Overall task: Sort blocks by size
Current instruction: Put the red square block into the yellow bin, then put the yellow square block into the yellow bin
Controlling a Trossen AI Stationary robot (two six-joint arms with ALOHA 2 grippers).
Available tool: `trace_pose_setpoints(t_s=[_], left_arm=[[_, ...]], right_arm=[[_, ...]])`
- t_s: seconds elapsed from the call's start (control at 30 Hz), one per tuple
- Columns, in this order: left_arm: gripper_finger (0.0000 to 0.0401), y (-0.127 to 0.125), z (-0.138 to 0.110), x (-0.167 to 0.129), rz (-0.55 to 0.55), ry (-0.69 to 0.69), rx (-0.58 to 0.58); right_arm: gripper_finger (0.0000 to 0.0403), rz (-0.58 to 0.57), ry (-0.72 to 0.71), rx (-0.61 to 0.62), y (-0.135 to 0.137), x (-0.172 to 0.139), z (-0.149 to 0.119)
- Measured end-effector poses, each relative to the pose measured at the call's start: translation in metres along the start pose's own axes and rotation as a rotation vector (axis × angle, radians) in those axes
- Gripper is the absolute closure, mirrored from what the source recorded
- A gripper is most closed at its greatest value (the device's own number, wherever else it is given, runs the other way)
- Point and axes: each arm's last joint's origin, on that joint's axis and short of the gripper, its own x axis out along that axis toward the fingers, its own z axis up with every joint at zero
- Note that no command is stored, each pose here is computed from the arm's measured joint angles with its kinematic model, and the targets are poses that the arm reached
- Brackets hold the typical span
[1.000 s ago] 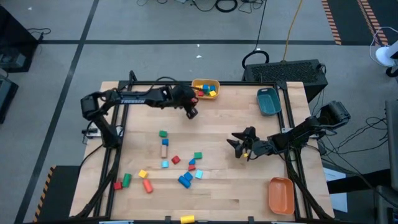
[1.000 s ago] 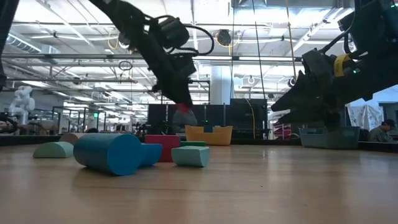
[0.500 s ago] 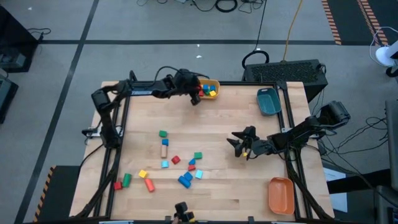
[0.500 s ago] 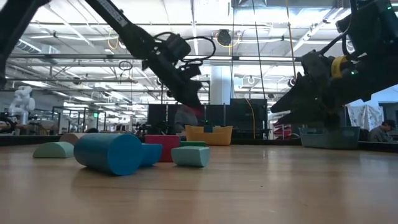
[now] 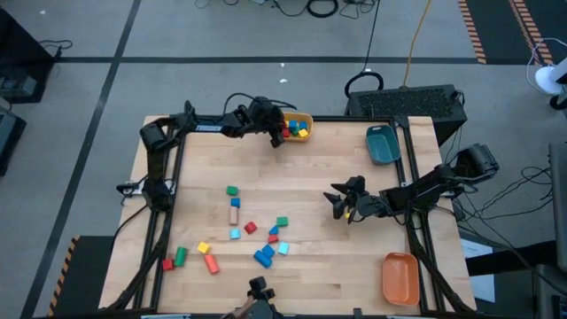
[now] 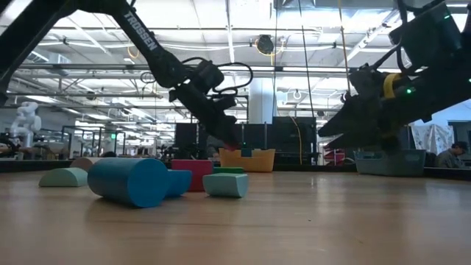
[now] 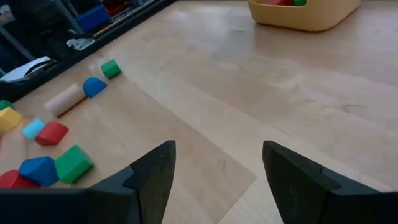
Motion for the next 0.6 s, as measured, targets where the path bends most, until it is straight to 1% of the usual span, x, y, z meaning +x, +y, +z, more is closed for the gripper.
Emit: trace_pose_setpoints(t_s=[0.13,0.2,0.47,0.6], left_arm=[[0.0222,0.003,0.002,0.0,0.011,-0.021,-0.002],[0.0214,0.004,0.002,0.0,0.014,-0.03,-0.001],[0.0207,0.002,0.006,-0.005,0.009,-0.027,-0.003],[0.0206,-0.005,0.017,-0.025,-0.014,-0.012,0.01]], right_arm=[[0.0174,-0.013,-0.004,0.003,-0.002,0.002,0.002],[0.0174,-0.018,-0.005,0.005,-0.003,0.003,0.003],[0.0174,-0.022,0.001,0.007,-0.005,0.005,0.005],[0.0174,-0.021,0.009,0.003,-0.006,0.005,0.004]])
